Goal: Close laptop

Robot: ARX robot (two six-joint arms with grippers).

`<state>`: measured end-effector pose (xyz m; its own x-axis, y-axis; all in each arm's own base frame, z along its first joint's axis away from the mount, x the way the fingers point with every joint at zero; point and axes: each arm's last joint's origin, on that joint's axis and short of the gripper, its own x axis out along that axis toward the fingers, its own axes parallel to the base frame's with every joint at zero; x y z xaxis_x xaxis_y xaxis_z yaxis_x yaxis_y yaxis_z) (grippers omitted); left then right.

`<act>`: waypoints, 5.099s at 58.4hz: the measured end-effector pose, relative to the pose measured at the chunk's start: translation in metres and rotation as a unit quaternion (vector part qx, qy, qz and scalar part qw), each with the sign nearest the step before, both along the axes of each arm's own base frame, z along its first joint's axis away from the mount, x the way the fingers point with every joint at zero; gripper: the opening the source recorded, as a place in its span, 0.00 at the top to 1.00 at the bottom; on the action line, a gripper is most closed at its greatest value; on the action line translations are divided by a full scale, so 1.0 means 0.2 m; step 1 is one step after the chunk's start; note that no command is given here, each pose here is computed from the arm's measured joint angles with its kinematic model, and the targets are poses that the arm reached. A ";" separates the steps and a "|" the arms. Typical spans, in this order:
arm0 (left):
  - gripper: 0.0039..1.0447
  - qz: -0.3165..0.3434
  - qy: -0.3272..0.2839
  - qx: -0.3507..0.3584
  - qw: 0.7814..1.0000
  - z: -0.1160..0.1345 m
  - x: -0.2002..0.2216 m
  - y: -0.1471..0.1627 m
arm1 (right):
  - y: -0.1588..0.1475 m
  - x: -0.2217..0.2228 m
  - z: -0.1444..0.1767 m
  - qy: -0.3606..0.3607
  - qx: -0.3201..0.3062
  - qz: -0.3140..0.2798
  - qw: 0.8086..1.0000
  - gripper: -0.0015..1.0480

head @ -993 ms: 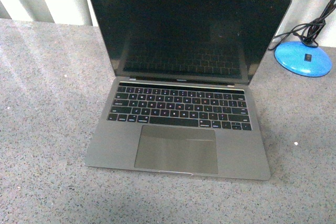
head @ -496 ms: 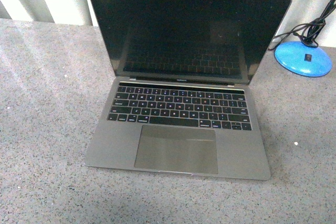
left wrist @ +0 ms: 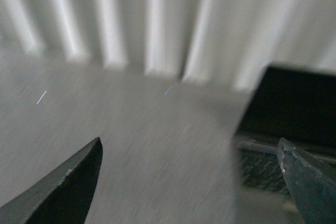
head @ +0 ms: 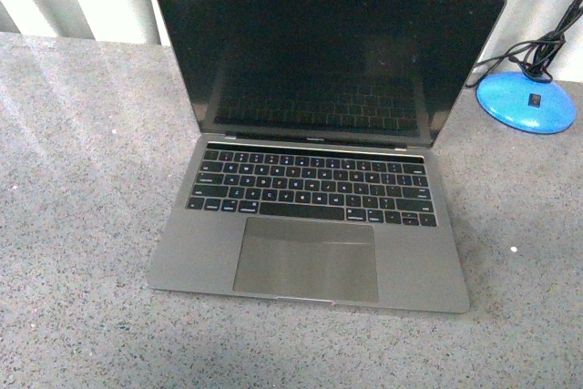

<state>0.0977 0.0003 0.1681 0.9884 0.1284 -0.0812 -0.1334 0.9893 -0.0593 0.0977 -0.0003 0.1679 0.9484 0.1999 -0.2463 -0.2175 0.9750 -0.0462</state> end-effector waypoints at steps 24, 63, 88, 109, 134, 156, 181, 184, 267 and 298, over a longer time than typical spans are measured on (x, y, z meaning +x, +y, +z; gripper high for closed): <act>0.06 0.338 0.086 -0.053 0.936 -0.03 0.00 -0.02 | 0.00 0.02 -0.05 0.074 -0.074 0.096 0.990 0.10; 0.06 0.276 0.073 -0.052 0.957 0.00 0.17 -0.02 | -0.04 0.20 -0.01 0.054 -0.135 0.091 0.985 0.10; 0.06 0.254 0.068 -0.016 0.965 0.00 0.26 0.07 | -0.08 0.41 -0.01 0.032 -0.145 0.097 0.984 0.10; 0.06 0.199 0.056 0.014 0.978 0.03 0.43 0.11 | -0.07 0.56 0.05 -0.023 -0.148 0.094 0.984 0.10; 0.06 0.073 0.014 0.072 0.995 0.27 0.98 0.04 | 0.02 0.94 0.22 -0.028 -0.155 0.089 0.984 0.10; 0.49 -0.050 0.031 0.085 0.995 0.30 1.20 -0.19 | 0.11 1.12 0.16 -0.010 -0.167 0.113 0.979 0.65; 0.97 -0.145 0.048 0.099 0.983 0.32 1.34 -0.34 | 0.16 1.24 0.17 -0.012 -0.212 0.152 0.965 0.99; 0.97 -0.150 0.048 0.101 0.982 0.31 1.36 -0.35 | 0.17 1.26 0.17 -0.011 -0.215 0.155 0.964 0.99; 0.97 -0.220 0.156 0.047 0.962 0.12 1.49 -0.62 | 0.42 1.49 0.12 -0.002 -0.234 0.204 0.951 0.99; 0.97 -0.236 0.162 0.052 0.957 0.10 1.46 -0.69 | 0.42 1.46 0.05 0.008 -0.229 0.206 0.951 0.99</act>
<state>0.3903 -0.1368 0.1883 0.8634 -0.3031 -0.4034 0.3357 0.9419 0.0108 0.3888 0.0827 0.1789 0.8081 0.4218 -0.4112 -0.5811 0.6851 -0.4392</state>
